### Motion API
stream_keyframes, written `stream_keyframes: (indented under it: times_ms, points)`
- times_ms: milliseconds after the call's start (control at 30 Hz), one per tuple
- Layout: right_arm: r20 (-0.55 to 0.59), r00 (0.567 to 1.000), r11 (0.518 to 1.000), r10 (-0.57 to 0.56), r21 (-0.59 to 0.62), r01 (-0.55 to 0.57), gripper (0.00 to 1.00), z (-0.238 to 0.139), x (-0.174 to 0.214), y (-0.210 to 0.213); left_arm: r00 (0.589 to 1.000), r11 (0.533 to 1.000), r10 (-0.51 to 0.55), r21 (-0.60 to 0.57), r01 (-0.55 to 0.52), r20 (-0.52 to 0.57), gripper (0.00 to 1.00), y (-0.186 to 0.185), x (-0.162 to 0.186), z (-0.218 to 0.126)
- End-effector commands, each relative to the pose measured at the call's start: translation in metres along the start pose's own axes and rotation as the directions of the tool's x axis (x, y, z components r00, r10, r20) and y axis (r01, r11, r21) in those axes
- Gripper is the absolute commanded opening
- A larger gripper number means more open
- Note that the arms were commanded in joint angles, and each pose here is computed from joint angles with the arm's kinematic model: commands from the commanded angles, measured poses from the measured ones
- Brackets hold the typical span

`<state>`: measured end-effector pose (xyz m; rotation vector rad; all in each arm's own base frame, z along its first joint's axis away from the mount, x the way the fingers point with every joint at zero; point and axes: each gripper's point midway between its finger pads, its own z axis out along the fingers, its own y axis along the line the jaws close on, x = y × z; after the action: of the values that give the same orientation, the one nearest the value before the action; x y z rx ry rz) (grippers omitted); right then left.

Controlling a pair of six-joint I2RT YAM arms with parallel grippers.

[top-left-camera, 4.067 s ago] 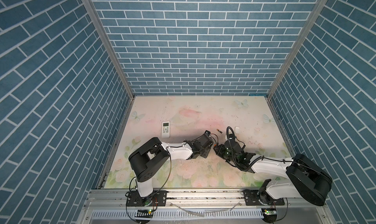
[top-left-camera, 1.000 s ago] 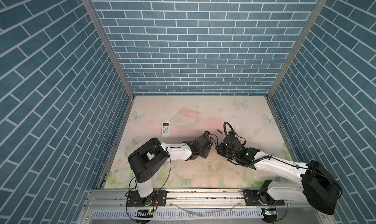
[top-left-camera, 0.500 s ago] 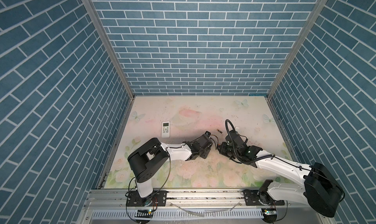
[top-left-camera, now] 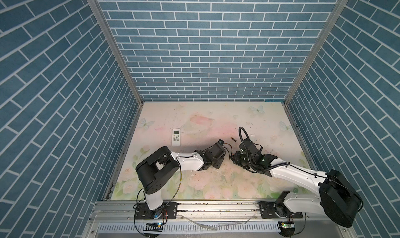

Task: Unload the batteries from the remote control

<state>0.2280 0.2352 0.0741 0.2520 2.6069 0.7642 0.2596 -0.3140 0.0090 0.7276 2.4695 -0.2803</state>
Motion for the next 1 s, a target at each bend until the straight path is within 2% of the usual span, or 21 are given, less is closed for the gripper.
stream_keyframes:
  times_ms: [0,267,500,667,967]
  points:
    - [0.042,0.999,0.998,-0.019,-0.053,0.022,0.00,-0.009,-0.015,0.020,0.858,0.999,0.024,-0.015,-0.037,-0.513,0.52,0.020,0.155,-0.003]
    - [0.066,0.997,0.995,-0.027,-0.090,0.033,0.00,-0.017,-0.024,0.036,0.860,0.999,0.021,-0.012,-0.032,-0.510,0.52,0.018,0.154,-0.002]
    - [0.033,0.999,0.994,-0.009,-0.112,0.012,0.00,0.005,-0.018,0.037,0.860,0.999,0.020,-0.013,-0.031,-0.509,0.52,0.018,0.154,-0.002]
    - [0.012,1.000,0.993,0.022,-0.114,-0.021,0.00,0.016,-0.011,0.031,0.862,0.999,0.016,-0.017,-0.028,-0.507,0.52,0.019,0.153,-0.003]
    - [0.005,0.999,0.995,0.047,-0.091,-0.046,0.00,0.013,-0.002,0.019,0.864,1.000,0.011,-0.019,-0.024,-0.504,0.52,0.019,0.153,-0.002]
